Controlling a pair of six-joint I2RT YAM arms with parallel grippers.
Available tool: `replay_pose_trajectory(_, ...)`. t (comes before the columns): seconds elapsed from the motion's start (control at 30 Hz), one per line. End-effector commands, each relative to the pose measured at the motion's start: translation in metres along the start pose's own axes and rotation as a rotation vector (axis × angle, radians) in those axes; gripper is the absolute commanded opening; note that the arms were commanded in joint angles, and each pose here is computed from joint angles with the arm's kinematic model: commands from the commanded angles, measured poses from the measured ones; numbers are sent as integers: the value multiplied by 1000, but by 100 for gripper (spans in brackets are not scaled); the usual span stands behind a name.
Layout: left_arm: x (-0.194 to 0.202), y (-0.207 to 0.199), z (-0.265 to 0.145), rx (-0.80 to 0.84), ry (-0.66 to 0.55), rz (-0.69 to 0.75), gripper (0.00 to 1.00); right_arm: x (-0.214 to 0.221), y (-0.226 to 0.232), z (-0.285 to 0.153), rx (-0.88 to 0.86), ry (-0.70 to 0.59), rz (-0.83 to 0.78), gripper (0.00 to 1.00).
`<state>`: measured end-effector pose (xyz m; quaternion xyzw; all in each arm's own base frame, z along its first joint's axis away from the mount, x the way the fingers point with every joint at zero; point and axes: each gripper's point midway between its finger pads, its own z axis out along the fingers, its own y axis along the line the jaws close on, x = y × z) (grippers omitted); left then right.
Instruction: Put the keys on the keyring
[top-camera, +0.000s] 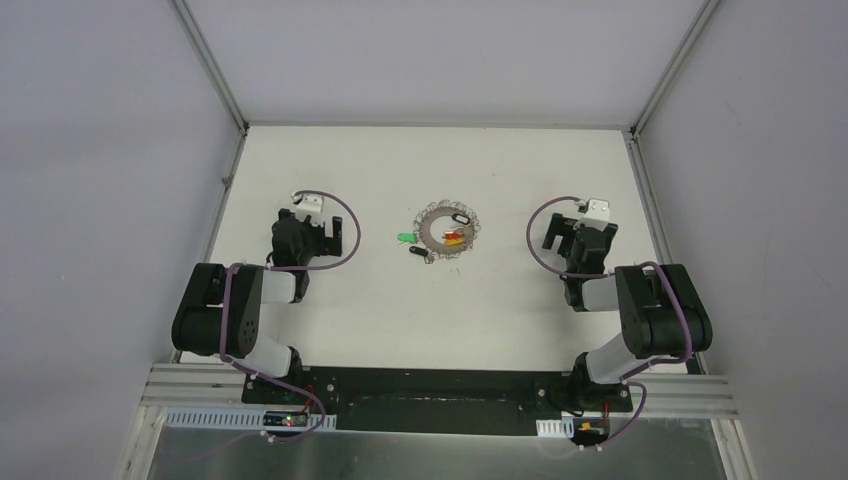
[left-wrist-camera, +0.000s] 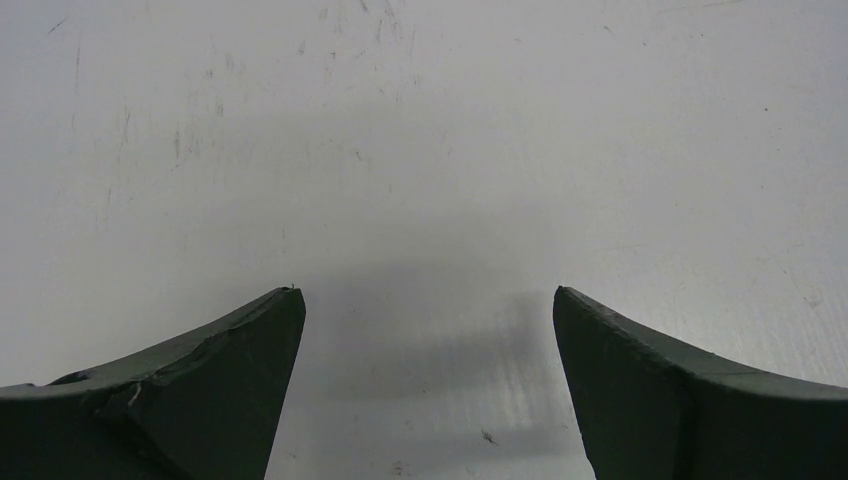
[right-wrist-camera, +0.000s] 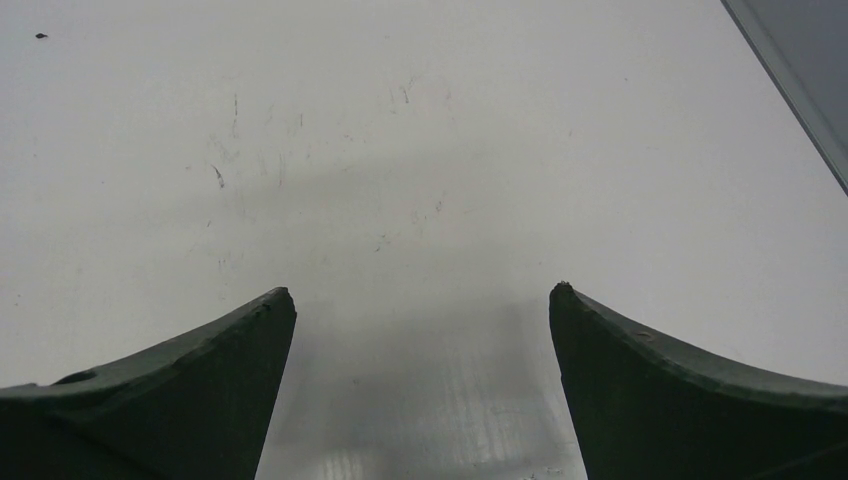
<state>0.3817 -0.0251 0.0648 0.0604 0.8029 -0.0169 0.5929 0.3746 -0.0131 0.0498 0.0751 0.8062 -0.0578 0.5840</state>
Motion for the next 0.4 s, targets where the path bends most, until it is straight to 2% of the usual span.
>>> replay_pose_trajectory(0.0,-18,5,6,-25,-47,-16,99,-18,-3,4,26,-54,36,100)
replay_pose_trajectory(0.37,-17,5,6,-23,-42,-16,99,-18,-3,4,26,-54,35,100)
